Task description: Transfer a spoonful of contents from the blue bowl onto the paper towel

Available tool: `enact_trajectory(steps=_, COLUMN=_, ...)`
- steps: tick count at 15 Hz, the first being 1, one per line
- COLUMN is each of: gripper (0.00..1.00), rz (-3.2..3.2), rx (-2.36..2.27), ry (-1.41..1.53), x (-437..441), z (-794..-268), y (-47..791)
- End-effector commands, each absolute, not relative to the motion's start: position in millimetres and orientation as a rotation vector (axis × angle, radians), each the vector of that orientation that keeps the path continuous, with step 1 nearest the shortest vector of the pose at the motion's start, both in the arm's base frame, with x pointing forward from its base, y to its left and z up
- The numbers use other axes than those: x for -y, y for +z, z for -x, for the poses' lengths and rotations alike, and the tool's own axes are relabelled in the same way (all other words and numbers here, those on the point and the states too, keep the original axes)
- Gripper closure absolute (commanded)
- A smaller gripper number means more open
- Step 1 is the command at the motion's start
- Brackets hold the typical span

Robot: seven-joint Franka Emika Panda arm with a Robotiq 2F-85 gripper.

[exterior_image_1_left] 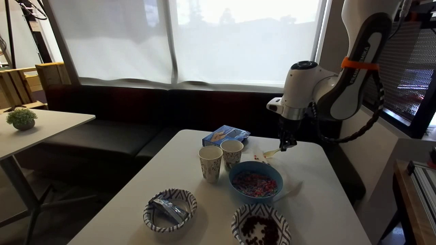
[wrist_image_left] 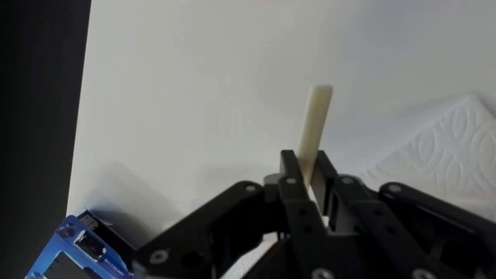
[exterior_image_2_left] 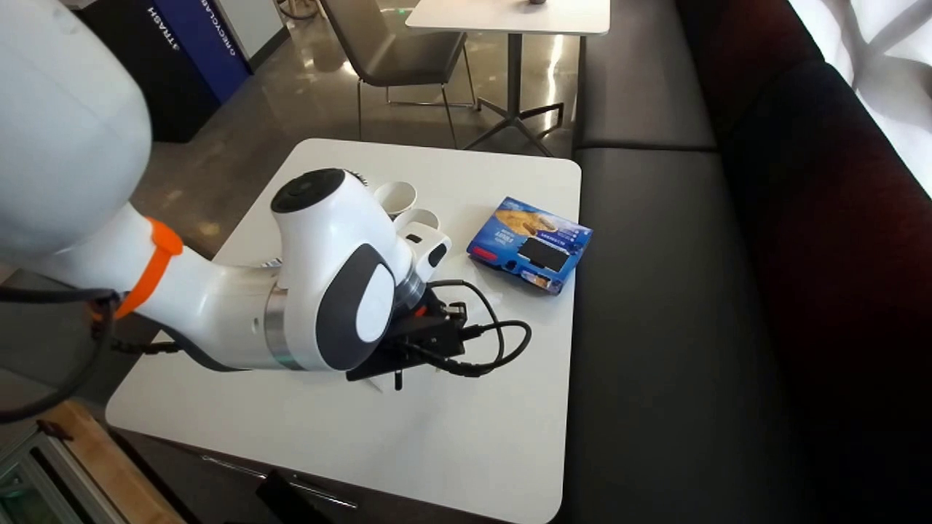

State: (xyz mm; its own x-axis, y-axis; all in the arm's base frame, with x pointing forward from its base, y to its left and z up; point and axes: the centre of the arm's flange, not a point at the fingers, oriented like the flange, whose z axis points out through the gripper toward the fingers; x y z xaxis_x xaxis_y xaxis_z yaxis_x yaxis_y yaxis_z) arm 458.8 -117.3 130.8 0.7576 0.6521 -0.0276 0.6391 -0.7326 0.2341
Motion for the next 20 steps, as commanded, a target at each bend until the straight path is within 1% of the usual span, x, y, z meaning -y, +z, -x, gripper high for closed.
enact_trajectory(steps=1, gripper=0.97, rz=-2.748, rx=-1.032, ry=0.135, x=115.7, z=-449.8, y=143.0)
enact_trajectory(steps=6, gripper=0.97, rz=-2.655, rx=-1.088, ry=0.194, x=112.9, z=-447.3, y=148.6)
enact_trajectory(steps=14, gripper=0.97, rz=-2.234, rx=-1.447, ry=0.166, x=98.1, z=-444.2, y=164.3)
enact_trajectory(steps=20, gripper=0.97, rz=-1.996, rx=-1.63, ry=0.182, x=65.2, z=-448.8, y=163.6)
